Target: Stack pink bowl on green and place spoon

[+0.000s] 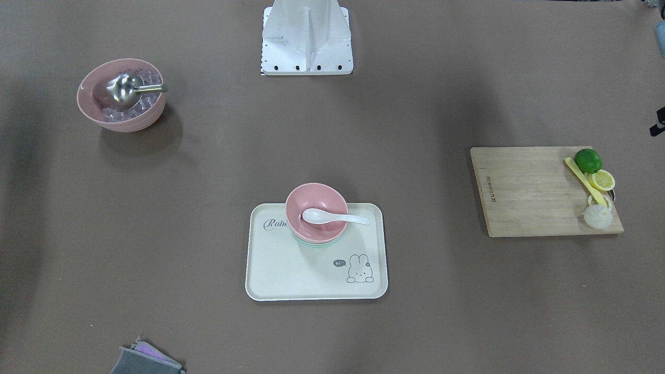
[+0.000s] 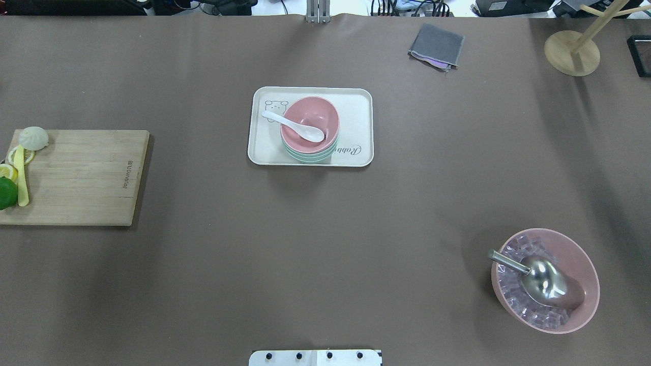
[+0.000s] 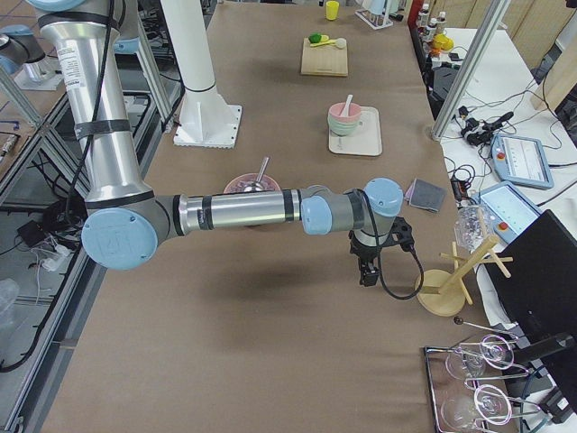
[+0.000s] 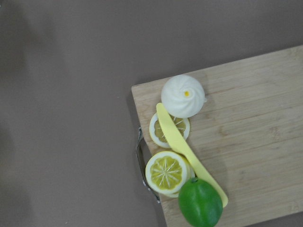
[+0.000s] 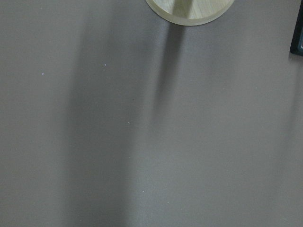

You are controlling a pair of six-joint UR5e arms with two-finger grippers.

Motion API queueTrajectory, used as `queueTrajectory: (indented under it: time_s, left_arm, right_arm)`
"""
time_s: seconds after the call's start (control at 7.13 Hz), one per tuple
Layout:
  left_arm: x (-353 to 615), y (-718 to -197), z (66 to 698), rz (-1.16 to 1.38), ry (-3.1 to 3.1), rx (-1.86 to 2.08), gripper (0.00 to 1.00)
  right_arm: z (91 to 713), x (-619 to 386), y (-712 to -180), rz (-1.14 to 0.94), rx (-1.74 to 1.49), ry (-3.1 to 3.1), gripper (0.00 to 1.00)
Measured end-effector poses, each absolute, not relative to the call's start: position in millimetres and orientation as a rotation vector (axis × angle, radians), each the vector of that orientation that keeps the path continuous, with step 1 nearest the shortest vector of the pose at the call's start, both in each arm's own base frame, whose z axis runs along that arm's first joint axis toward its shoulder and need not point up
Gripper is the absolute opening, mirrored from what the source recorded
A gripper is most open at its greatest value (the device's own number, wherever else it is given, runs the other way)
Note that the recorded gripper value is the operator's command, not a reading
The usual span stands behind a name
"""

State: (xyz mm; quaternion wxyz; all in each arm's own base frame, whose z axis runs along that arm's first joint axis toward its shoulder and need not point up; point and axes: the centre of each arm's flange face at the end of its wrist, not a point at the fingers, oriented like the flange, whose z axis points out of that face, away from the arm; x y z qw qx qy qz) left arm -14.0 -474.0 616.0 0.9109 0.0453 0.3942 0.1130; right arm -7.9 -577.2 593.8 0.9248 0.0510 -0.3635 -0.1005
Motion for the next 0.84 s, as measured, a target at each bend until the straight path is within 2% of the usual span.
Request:
queueTrajectory:
  time_s: [0.28, 0.84]
  left_arm:
    - [-19, -462, 628, 0.222, 0.819, 0.069, 0.98]
    - [-37, -465, 609, 0.193, 0.86, 0.124, 0.98]
  right_arm:
    - [591, -8, -575, -0.207, 0.108, -0.753, 1.0]
    - [587, -2, -570, -0.202, 0.12, -0.756, 1.0]
